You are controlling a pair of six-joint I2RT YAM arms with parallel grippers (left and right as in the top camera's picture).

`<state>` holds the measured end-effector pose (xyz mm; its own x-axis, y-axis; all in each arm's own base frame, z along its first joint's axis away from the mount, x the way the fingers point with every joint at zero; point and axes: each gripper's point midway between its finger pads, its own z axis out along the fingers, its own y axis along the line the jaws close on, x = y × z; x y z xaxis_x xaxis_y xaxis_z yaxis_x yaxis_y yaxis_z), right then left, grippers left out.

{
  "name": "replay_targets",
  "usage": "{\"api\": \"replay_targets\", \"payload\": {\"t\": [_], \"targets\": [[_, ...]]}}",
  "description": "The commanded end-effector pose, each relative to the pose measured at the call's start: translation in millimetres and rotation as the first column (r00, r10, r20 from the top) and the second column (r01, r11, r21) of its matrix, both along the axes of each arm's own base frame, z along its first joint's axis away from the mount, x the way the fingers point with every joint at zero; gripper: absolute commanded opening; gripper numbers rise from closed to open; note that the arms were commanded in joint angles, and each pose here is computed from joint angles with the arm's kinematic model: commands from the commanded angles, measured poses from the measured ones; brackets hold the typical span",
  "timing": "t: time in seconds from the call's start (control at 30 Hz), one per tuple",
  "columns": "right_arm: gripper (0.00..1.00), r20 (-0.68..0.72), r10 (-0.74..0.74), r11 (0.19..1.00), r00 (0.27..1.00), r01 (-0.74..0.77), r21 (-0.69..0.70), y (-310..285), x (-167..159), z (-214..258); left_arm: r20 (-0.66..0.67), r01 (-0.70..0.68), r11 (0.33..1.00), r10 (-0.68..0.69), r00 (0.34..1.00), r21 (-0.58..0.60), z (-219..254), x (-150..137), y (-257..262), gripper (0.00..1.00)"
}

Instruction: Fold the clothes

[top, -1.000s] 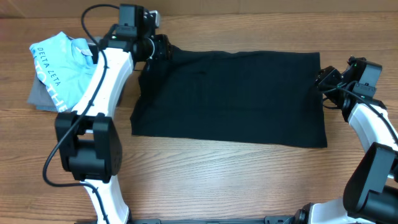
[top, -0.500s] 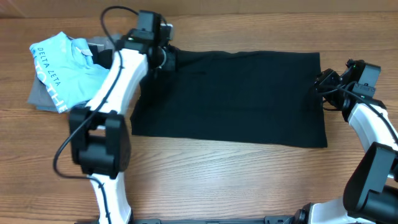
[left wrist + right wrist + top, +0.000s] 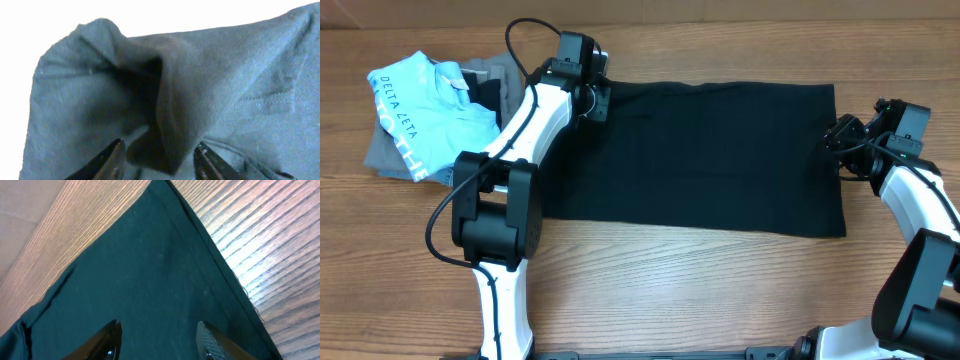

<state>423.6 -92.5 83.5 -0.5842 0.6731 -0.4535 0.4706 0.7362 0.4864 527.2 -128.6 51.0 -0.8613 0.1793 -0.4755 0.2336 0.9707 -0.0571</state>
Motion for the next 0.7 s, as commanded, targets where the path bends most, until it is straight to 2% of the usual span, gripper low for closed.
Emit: {"api": "replay_targets", "payload": {"t": [0.0, 0.1, 0.27, 0.5, 0.6, 0.67], "targets": [[0.52, 0.013, -0.004, 1.0, 1.0, 0.004, 0.0, -2, 5, 4, 0.02, 0.039, 0.999, -0.04, 0.999, 0.038, 2, 3, 4, 0.42], [0.52, 0.011, -0.004, 1.0, 1.0, 0.004, 0.0, -2, 4, 4, 0.0, 0.045, 0.999, -0.045, 0.999, 0.03, -8, 1, 2, 0.35], [0.52, 0.011, -0.004, 1.0, 1.0, 0.004, 0.0, -2, 5, 4, -0.049, 0.112, 0.988, -0.118, 0.992, -0.103, -19, -9, -23, 0.05], [0.51, 0.094, -0.002, 1.0, 0.996, 0.005, -0.027, -7, 19, 18, 0.024, 0.023, 0.984, -0.019, 1.0, -0.179, 44, 7, -17, 0.04], [0.44, 0.122, -0.001, 0.999, 0.993, 0.006, -0.037, -8, 24, 23, 0.071, -0.008, 0.98, 0.022, 0.997, -0.201, 77, 15, -7, 0.04], [0.44, 0.133, -0.001, 0.999, 0.991, 0.006, -0.041, -9, 26, 25, 0.105, -0.029, 0.975, 0.053, 0.993, -0.221, 100, 18, 1, 0.04]]}}
